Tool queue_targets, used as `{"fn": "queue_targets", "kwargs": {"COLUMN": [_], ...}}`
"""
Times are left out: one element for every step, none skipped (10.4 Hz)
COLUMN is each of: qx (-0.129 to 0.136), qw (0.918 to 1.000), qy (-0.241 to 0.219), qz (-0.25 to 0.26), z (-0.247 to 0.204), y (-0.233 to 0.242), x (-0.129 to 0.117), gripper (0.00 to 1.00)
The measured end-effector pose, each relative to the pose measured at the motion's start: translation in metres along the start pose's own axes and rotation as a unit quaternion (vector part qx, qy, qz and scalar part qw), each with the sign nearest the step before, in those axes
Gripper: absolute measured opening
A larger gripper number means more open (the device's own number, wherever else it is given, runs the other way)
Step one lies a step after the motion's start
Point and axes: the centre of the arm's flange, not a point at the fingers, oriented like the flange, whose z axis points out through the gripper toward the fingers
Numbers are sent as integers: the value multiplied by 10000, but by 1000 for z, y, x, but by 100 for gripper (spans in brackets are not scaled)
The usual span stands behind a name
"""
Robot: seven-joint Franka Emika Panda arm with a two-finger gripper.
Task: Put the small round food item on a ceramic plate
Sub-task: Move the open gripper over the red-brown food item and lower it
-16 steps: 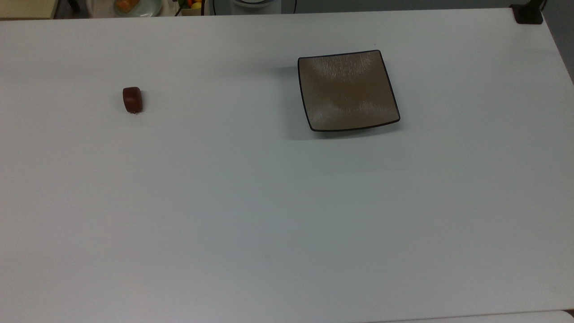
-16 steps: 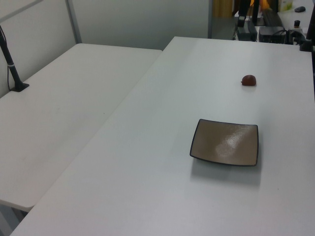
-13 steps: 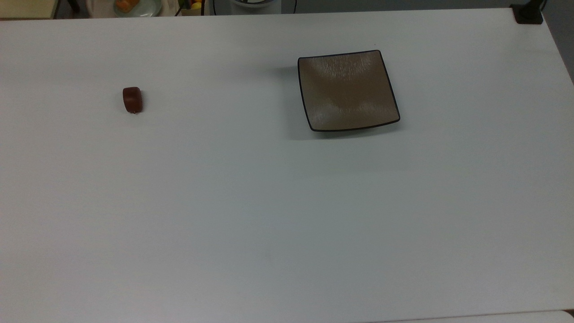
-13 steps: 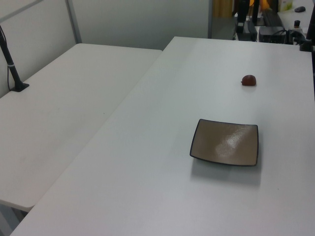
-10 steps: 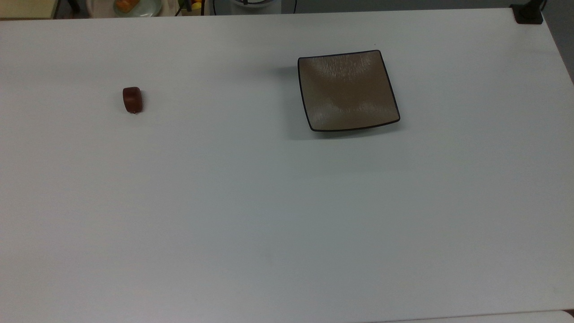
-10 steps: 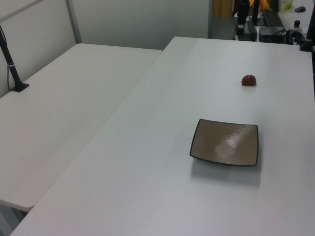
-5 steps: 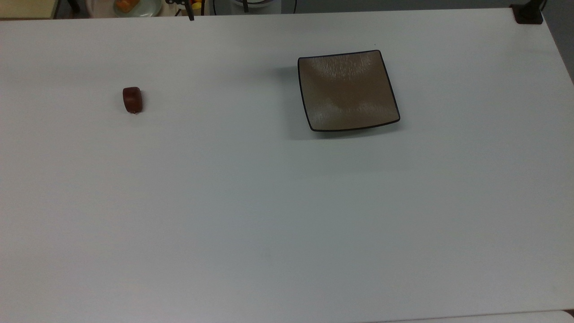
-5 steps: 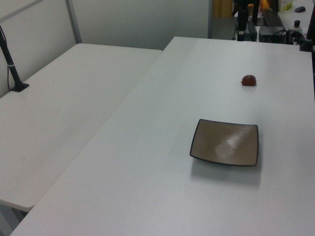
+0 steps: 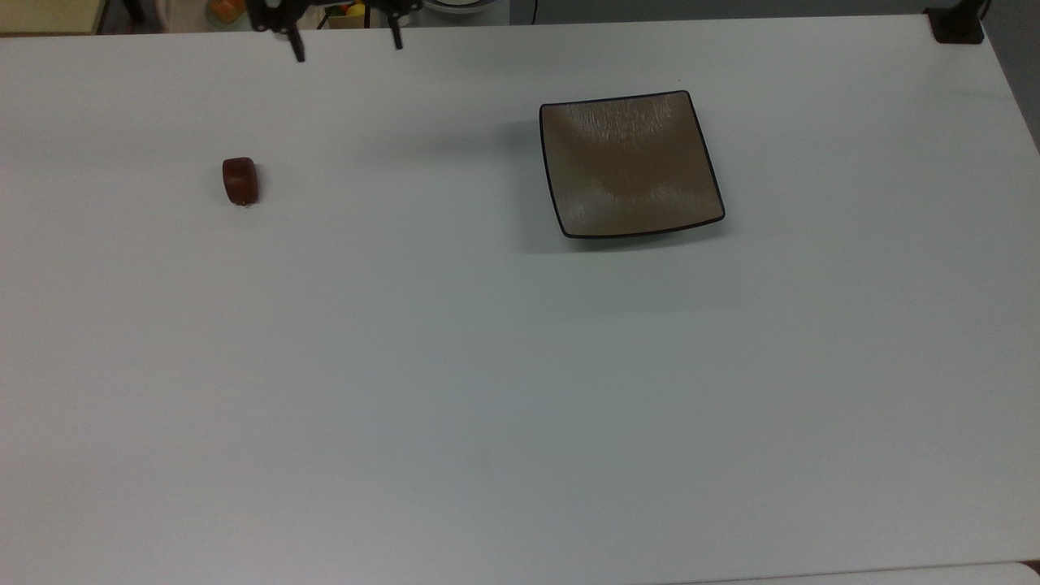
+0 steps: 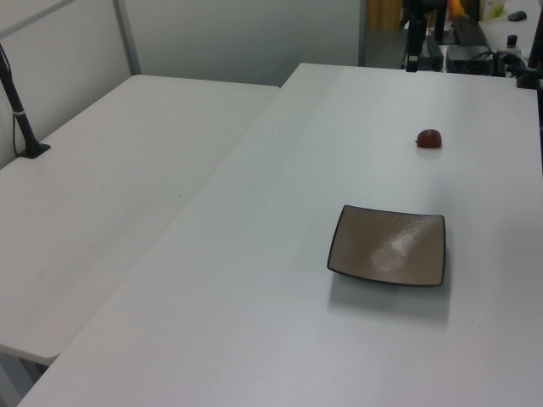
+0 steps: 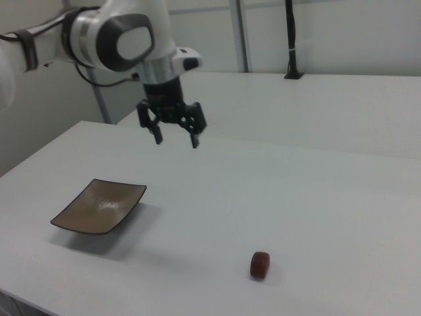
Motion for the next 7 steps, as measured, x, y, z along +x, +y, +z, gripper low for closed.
{"fn": "queue_targets", "kwargs": {"qx": [-43,-89,-127,-144,-138,-128,-116], "qw": [9999,9998,9997,9997,9998,9999,9999], "qy": [80,154,200,182,101,6,-101], "qz": [63,92,40,-48,-71,-58,-14], "z": [8,16,25,34,45,56,69], "y": [18,35,49,61,72,79,86], "x": [-1,-3,-5,-9,-11,-12,-11], "gripper": [100,100,100,100,100,100,100]}}
